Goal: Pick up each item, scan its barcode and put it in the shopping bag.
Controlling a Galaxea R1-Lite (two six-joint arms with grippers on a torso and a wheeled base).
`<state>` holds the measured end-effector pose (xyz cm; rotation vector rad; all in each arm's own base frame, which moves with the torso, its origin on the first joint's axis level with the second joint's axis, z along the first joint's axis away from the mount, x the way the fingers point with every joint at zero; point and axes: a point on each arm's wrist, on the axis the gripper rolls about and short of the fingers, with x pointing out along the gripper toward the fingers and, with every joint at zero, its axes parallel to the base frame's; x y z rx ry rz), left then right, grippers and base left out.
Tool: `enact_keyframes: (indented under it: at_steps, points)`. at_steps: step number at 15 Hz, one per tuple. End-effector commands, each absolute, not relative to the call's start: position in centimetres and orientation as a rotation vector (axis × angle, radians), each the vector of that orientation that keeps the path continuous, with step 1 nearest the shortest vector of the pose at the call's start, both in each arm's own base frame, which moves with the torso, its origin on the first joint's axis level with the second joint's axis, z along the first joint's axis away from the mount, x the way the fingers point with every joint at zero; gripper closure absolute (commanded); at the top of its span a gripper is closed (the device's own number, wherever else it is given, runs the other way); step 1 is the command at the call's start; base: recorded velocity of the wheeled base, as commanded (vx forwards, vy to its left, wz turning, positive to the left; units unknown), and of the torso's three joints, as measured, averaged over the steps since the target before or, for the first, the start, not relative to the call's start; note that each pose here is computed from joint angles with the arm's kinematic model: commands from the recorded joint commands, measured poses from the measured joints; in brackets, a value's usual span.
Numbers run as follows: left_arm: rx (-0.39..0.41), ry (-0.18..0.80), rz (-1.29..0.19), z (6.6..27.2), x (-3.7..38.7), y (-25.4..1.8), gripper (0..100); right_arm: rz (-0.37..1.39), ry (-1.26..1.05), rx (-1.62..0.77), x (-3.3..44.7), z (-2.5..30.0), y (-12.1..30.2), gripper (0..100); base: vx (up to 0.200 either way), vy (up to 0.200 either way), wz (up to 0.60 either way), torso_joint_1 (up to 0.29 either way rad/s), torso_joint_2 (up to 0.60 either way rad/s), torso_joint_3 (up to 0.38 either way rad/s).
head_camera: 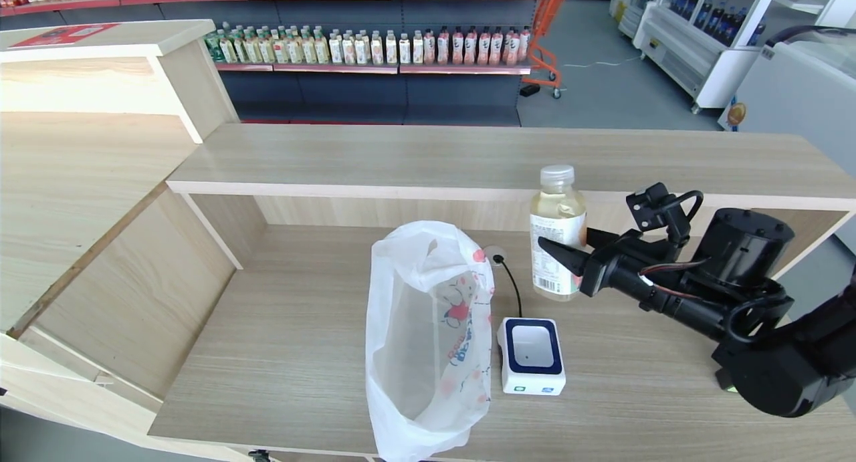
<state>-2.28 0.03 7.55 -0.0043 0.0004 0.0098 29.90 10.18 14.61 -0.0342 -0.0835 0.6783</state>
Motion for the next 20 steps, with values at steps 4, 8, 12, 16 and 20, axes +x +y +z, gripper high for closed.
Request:
enact_keyframes:
  at_steps: [4,8,12,16,20]
  points:
    - [-0.005,0.0,0.011,7.5,-2.3,0.0,0,0.713,-0.052,-0.011,29.1,14.2,11.1,100,0.0,0.0,0.0,0.0,0.0,0.0]
    - [-0.003,0.0,0.011,7.5,-2.3,0.0,0,0.719,-0.018,-0.011,29.2,13.2,11.3,100,-0.1,0.0,0.0,0.001,0.0,0.001]
    - [-0.003,0.0,0.011,7.5,-2.3,0.0,0,0.759,-0.019,0.016,28.6,13.5,12.4,100,-0.15,0.0,0.0,0.005,0.01,0.002]
    - [-0.003,0.0,0.011,7.5,-2.3,0.0,0,0.77,0.001,0.018,28.8,12.8,12.9,100,0.0,0.05,0.0,0.003,0.0,0.001]
    - [-0.005,0.0,0.011,7.5,-2.3,0.0,0,0.773,0.026,0.032,29.6,11.9,13.3,100,0.0,0.2,0.0,0.01,0.01,0.002]
